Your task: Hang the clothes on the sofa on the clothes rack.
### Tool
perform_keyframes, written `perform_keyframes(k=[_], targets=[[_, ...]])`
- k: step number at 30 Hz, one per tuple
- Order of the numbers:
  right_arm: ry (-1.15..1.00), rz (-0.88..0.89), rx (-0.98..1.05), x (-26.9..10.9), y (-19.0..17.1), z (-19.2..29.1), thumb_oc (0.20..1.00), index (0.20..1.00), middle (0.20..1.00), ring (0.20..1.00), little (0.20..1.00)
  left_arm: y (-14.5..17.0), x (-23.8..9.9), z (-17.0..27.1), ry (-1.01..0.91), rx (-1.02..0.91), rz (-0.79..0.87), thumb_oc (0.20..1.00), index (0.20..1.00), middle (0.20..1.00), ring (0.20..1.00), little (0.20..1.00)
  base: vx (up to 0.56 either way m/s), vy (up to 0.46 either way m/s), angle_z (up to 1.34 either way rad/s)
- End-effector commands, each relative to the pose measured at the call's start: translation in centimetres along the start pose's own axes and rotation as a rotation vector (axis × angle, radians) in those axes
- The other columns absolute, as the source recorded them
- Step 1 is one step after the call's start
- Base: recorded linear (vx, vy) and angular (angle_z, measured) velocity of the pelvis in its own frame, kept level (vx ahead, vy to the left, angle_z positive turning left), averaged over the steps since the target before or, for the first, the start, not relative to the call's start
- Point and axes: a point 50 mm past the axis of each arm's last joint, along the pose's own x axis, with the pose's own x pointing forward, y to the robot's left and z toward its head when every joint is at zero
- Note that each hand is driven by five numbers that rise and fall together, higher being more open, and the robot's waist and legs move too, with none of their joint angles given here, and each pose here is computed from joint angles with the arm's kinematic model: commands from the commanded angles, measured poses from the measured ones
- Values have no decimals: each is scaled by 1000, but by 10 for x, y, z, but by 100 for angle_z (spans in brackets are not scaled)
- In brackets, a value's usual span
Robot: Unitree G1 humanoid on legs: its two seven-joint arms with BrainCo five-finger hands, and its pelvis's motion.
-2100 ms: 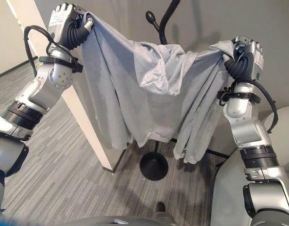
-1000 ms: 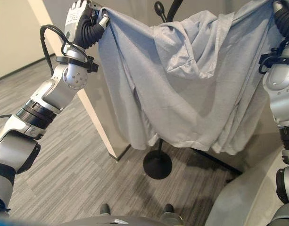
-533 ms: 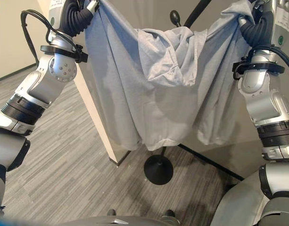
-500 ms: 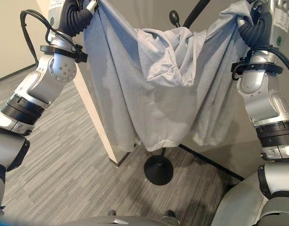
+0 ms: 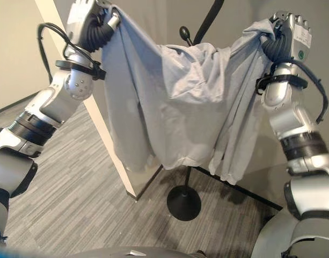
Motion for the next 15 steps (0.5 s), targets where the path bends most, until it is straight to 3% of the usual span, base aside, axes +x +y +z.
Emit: perform_keyframes(k=[1, 15], targets=[[-30, -88, 42, 34, -29, 24, 200, 200, 200, 200, 200, 34, 33, 2, -2, -10, 103, 200, 200, 200, 200, 200, 17, -53, 5], [107, -26, -155, 73, -45, 21, 200, 200, 200, 200, 200, -2, 45, 45, -81, -152, 23, 200, 200, 200, 200, 200, 0, -46, 15]])
